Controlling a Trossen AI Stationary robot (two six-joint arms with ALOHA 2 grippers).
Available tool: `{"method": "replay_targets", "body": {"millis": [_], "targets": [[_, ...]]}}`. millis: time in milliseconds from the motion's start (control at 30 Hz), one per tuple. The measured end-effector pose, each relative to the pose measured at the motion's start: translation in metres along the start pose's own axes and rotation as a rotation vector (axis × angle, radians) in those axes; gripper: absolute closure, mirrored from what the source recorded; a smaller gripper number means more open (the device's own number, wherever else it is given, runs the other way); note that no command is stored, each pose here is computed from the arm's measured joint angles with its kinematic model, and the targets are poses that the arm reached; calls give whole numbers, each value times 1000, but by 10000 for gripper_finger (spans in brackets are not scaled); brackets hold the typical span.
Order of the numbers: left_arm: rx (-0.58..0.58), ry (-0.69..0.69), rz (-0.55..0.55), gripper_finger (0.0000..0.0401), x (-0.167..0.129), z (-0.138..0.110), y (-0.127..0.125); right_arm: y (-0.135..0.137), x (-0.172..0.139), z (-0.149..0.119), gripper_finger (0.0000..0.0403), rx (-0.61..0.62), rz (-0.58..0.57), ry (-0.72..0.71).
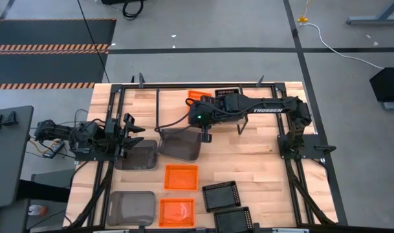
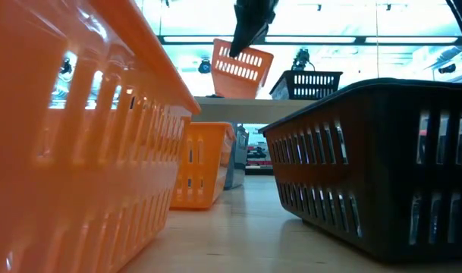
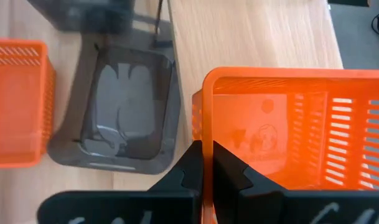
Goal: Stack baskets on shelf by color
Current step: Put the top orange bin on the shelf
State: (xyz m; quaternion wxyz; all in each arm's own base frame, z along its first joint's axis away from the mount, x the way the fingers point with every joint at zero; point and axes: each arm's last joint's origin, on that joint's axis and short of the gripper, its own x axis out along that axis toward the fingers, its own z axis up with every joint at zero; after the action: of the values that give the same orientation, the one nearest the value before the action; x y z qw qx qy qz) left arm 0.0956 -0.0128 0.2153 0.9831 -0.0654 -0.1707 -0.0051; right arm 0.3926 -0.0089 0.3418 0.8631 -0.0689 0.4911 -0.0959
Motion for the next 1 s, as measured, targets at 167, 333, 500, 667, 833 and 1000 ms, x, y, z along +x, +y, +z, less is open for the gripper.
{"method": "replay_targets", "body": {"millis": [167, 333, 500, 667, 833, 1000], "targets": [[0, -1, 0, 229, 0, 0, 0, -5, 8, -6, 382, 12, -9, 37], [0, 0, 0, 229, 0, 0, 0, -3, 15, -10, 382, 3, -4, 65], [0, -1, 0, 229, 0, 0, 0, -3, 15, -10, 365, -1, 3, 56], [0, 0, 0, 229, 0, 0, 0, -3, 15, -10, 331, -3, 5, 55], [0, 0, 0, 229, 0, 0, 0, -3, 15, -9, 302, -4, -7, 51], [0, 0, 0, 229, 0, 0, 0, -4, 15, -8, 283, -1, -23, 39]]}}
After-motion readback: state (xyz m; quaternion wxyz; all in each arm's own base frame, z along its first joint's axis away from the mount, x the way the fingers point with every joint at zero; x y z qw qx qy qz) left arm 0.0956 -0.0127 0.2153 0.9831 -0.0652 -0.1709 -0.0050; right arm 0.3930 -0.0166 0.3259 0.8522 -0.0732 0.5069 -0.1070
